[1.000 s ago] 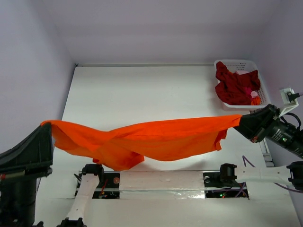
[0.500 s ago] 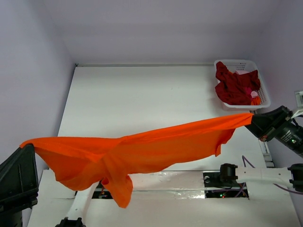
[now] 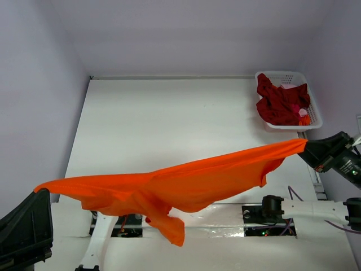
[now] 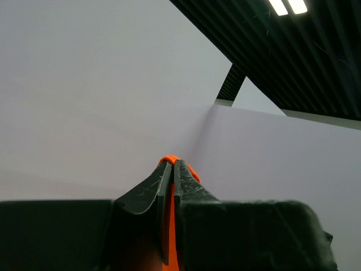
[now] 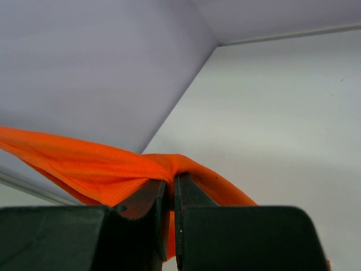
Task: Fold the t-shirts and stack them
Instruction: Flatten out the tshirt
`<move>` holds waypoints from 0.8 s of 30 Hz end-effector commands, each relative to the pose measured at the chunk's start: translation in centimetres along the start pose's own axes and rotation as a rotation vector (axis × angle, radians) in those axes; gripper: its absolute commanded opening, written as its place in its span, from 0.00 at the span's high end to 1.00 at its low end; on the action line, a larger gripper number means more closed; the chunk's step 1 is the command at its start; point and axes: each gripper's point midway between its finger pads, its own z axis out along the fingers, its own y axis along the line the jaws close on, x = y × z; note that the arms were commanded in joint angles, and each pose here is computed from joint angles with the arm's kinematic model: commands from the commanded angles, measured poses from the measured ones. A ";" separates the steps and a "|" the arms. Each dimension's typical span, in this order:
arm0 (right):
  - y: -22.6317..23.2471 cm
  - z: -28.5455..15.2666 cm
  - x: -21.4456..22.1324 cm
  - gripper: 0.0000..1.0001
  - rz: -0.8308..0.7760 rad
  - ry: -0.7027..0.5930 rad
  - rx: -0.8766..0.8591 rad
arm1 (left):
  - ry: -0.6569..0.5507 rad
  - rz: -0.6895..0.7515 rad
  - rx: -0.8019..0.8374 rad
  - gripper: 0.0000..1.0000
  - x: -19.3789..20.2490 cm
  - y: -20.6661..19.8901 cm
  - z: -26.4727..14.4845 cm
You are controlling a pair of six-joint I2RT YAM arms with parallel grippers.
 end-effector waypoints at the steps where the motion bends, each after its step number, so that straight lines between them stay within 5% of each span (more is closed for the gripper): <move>1: -0.5 -0.4 0.3 1.00 0.013 0.001 -0.002 | -0.058 -0.013 0.004 1.00 -1.1 0.1 -0.4; 12: 0.3 1.7 2.4 1.00 -0.012 0.060 0.024 | 0.030 -0.010 -0.169 1.00 3.5 7.1 2.4; 24: -0.8 6.7 8.5 1.00 0.010 0.109 0.173 | 0.255 0.008 -0.432 1.00 14.5 20.0 8.4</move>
